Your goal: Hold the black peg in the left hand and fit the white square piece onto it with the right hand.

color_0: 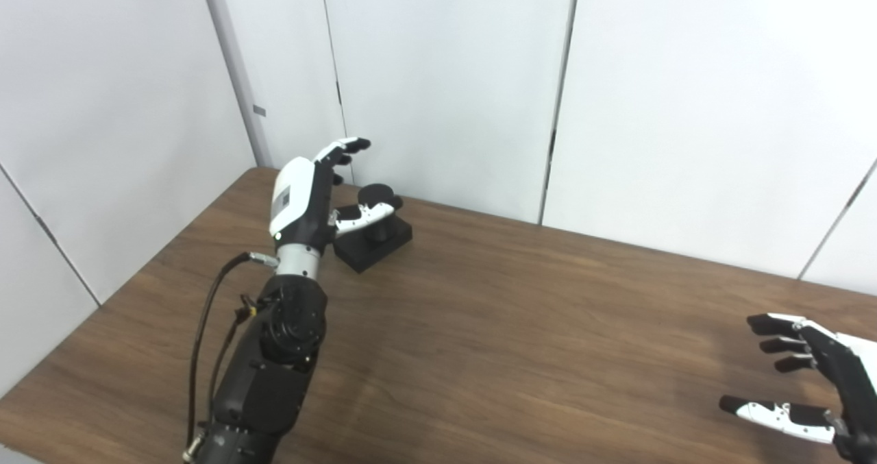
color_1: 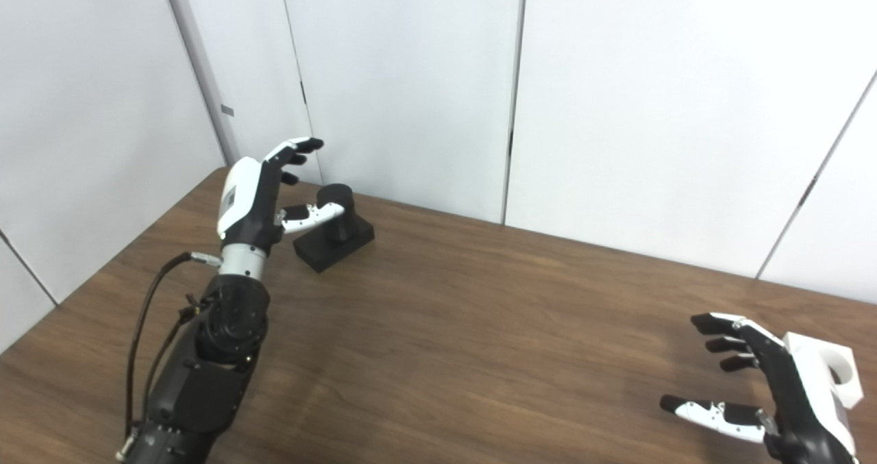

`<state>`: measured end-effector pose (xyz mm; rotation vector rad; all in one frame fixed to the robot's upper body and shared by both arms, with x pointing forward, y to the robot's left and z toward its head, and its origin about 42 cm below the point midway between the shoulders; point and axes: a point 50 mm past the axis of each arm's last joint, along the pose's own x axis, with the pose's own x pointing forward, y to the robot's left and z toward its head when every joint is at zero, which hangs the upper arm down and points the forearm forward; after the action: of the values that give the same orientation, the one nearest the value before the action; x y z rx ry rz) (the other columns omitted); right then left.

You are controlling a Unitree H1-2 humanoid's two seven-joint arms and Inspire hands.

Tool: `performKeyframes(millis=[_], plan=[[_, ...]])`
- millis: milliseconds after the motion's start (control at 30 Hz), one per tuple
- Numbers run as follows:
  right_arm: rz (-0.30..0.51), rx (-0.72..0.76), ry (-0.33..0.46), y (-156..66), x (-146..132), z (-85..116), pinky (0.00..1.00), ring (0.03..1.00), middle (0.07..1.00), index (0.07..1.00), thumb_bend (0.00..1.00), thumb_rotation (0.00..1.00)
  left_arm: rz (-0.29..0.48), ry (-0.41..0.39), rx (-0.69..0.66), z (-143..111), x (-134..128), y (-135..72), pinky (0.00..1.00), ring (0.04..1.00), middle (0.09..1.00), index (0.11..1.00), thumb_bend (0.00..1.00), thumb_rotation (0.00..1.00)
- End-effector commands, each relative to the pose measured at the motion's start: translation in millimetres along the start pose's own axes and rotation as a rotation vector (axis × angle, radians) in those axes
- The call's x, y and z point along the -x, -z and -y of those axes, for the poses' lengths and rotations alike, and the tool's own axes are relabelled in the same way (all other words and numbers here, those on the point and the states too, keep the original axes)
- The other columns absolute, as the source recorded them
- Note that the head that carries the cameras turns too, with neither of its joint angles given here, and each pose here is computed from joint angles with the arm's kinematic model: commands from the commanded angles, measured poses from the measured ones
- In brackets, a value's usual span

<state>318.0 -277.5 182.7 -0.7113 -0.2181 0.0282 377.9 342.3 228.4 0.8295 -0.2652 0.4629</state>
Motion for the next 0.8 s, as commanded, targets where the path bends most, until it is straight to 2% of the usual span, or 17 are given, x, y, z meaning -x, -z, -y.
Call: performKeyframes(millis=[0,100,167,233,267,367,633,767], plan=[[0.08,0.005,0.048,-16.6,-10.3,13.6,0.57,0.666,0.713,0.69,0.75,0.0,0.062,-0.08,-0.088,-17.6,-24.7,-15.9,0.66,0.833,0.868,0.811,0.87,0.22],[0.076,0.003,0.048,-18.1,-10.0,13.5,0.58,0.665,0.713,0.69,0.74,0.0,0.028,-0.073,-0.176,-18.7,-30.6,-13.6,0.71,0.903,0.925,0.831,0.95,0.3],[0.078,-0.001,0.045,-19.1,-9.8,13.3,0.58,0.663,0.713,0.691,0.74,0.0,-0.001,-0.062,-0.214,-18.0,-32.9,-12.7,0.75,0.933,0.948,0.838,0.98,0.34],[0.082,-0.006,0.042,-19.2,-9.6,13.1,0.58,0.659,0.713,0.691,0.73,0.0,-0.026,-0.04,-0.234,-16.5,-34.6,-11.6,0.84,0.974,0.98,0.855,1.0,0.36],[0.081,-0.005,0.041,-19.3,-9.5,13.0,0.58,0.662,0.715,0.688,0.73,0.0,-0.034,-0.027,-0.232,-15.7,-35.1,-11.1,0.85,0.983,0.99,0.86,1.0,0.36],[0.083,0.005,0.038,-19.6,-9.6,13.2,0.56,0.664,0.718,0.678,0.73,0.0,-0.053,0.004,-0.24,-11.3,-34.7,-9.2,0.84,0.992,0.999,0.875,1.0,0.36],[0.091,0.003,0.04,-21.7,-8.4,13.3,0.56,0.662,0.715,0.674,0.73,0.0,-0.093,0.101,-0.292,5.0,-39.0,4.6,0.86,1.0,1.0,0.897,1.0,0.45],[0.096,0.005,0.037,-22.8,-8.0,13.0,0.54,0.661,0.717,0.674,0.73,0.0,-0.12,0.134,-0.367,13.7,-44.4,15.0,0.82,0.991,1.0,0.88,1.0,0.58]])
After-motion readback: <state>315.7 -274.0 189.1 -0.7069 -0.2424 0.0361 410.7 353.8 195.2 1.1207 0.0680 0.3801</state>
